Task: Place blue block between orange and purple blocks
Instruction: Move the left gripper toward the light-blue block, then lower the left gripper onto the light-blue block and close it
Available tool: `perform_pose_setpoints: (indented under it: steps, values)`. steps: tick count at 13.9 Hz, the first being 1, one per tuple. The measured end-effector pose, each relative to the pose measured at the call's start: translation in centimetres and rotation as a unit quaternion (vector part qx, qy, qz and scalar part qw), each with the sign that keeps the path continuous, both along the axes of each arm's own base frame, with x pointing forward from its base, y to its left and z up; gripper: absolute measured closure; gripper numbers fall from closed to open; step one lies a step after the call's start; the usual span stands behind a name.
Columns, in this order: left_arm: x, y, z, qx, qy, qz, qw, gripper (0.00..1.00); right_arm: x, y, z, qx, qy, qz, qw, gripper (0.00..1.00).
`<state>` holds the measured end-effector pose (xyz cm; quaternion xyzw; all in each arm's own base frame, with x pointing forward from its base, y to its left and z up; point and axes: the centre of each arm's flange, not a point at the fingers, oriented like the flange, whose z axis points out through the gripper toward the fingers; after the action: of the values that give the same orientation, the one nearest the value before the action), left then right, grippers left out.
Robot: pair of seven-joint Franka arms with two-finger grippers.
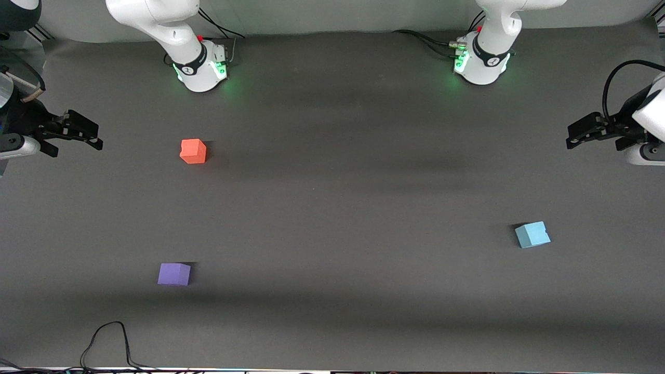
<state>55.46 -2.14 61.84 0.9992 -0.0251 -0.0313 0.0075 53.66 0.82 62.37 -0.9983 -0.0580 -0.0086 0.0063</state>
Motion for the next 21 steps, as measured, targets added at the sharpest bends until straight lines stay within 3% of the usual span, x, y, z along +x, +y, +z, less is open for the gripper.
perform_pose_setpoints:
  steps: [5,11,16,21]
  values:
    - [0.0,0.3,-0.5,0.000,0.006,0.003,1.000,0.00,0.0,0.2,-0.1,0.000,0.002,0.002,1.000,0.00]
    - [1.1,5.5,-2.1,0.001,-0.002,0.038,0.999,0.00,-0.1,0.9,-0.3,0.000,0.007,0.009,1.000,0.00]
    - [4.2,6.8,-6.3,0.003,-0.014,0.046,0.999,0.00,-0.3,0.9,-0.4,0.000,0.017,0.009,1.000,0.00]
    - [8.7,8.8,-15.8,0.007,-0.006,0.060,0.998,0.00,-0.4,0.9,-0.5,-0.001,0.020,0.009,1.000,0.00]
